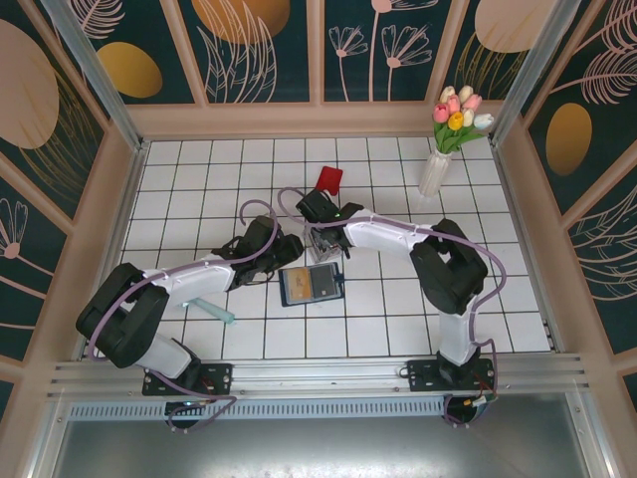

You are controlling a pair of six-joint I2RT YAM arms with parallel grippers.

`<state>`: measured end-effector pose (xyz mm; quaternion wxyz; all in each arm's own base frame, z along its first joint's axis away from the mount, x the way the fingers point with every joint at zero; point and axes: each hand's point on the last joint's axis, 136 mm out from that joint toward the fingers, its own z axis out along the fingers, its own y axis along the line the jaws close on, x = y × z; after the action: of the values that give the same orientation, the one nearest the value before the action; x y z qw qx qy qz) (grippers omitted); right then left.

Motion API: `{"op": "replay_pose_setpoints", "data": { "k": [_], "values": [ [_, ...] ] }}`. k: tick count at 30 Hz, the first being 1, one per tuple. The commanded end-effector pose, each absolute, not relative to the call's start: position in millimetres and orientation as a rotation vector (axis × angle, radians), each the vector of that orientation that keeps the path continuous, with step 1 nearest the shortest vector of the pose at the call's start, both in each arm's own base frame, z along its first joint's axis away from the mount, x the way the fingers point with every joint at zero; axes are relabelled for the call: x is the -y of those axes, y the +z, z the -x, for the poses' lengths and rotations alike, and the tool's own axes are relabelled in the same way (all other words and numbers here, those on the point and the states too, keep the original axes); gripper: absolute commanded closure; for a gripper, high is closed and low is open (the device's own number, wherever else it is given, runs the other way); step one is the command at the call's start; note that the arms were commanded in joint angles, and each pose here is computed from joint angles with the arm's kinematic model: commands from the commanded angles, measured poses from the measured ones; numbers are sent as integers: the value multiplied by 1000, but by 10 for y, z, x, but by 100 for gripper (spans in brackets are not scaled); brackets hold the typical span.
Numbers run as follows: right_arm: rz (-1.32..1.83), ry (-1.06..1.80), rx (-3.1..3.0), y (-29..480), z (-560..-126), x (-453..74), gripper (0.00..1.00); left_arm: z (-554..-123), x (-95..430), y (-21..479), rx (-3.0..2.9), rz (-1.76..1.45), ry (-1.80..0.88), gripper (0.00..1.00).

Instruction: Put the credit cards into the card holder

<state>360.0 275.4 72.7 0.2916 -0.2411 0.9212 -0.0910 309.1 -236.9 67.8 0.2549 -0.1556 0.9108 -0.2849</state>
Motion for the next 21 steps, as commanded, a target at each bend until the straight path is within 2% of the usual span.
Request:
{"op": "replay_pose_setpoints", "data": {
  "k": [1, 11, 21],
  "values": [
    [666, -378, -2465, 558, -3554, -2631, 67, -3107, 2349, 641, -2475, 438, -771, 45],
    [620, -419, -2364, 919, -3615, -2599, 71, -3112, 2358, 647, -2476, 436, -775, 45],
    [604, -417, -2360, 968, -3604, -2564, 75, -3099, 2347, 664, -2472, 437, -778, 45]
  ]
}}
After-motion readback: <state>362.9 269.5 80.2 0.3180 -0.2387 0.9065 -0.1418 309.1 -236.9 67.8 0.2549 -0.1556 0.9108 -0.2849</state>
